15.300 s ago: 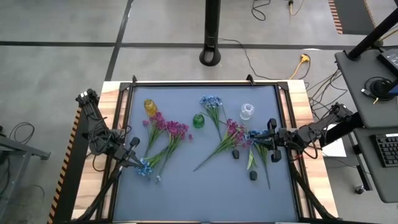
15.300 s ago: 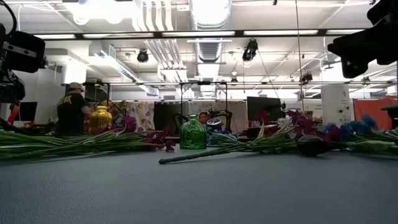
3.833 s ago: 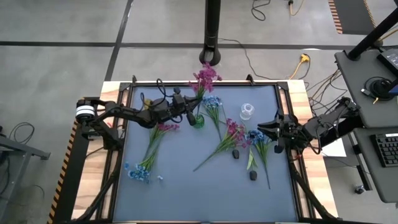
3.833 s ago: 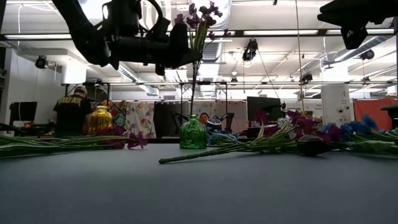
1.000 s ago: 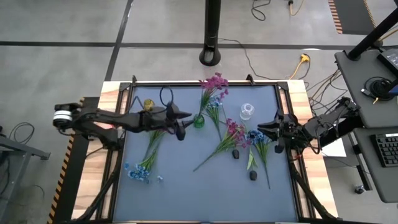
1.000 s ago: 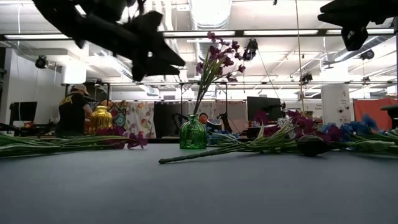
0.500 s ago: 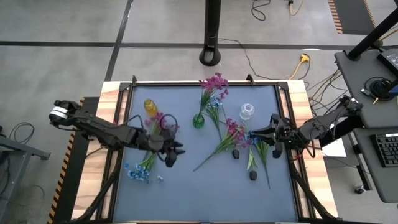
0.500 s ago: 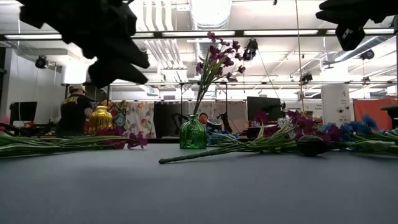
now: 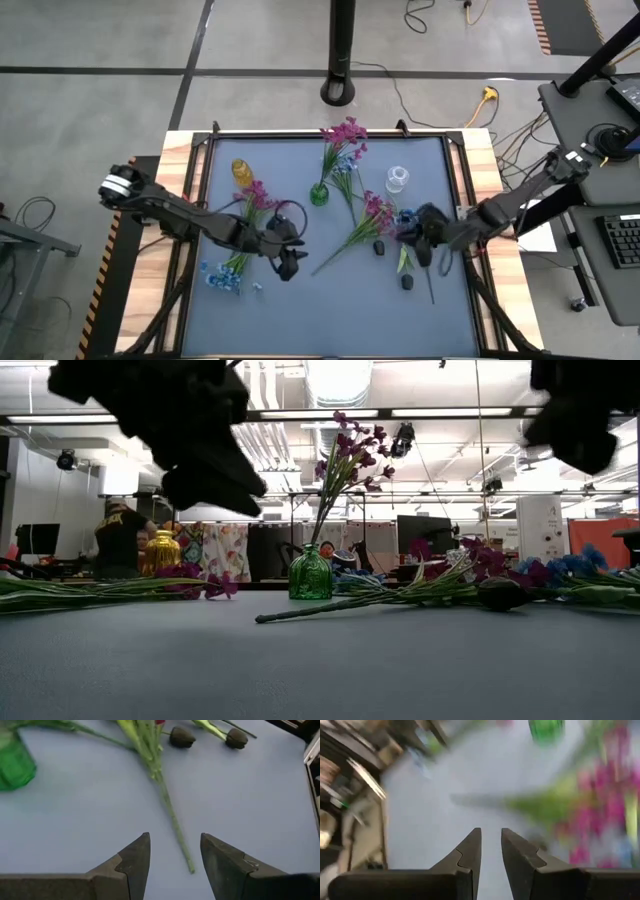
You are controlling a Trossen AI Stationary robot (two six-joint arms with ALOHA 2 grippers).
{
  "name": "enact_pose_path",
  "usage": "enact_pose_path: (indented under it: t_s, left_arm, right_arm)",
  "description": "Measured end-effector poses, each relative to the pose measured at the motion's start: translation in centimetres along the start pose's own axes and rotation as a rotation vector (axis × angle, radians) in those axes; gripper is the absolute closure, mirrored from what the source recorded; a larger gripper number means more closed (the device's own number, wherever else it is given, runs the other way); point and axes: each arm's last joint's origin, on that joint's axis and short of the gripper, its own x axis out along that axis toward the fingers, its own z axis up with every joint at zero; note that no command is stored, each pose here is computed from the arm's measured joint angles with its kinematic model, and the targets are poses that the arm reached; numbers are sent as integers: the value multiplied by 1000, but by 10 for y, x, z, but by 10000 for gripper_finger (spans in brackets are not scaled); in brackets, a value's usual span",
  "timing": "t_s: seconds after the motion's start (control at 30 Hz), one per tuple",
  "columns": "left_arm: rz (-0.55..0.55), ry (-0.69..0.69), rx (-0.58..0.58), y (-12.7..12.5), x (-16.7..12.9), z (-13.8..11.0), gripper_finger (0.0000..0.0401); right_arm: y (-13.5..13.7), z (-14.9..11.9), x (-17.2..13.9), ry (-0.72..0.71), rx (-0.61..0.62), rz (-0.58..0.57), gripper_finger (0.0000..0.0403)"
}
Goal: Sort flowers into vase by color
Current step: Put the right blue flowers into the transparent vase
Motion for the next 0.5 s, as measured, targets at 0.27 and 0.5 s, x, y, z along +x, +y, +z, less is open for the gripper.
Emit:
enact_pose_path:
  t_s: [0.27, 0.5]
  left_arm:
    - [70, 120, 117, -18, -10, 16, 244]
    - [116, 191, 197, -31, -23, 9, 244]
  right_arm:
    - [8, -13, 13, 398, 214, -328, 335]
    - [9, -25, 20, 574, 260, -632, 333]
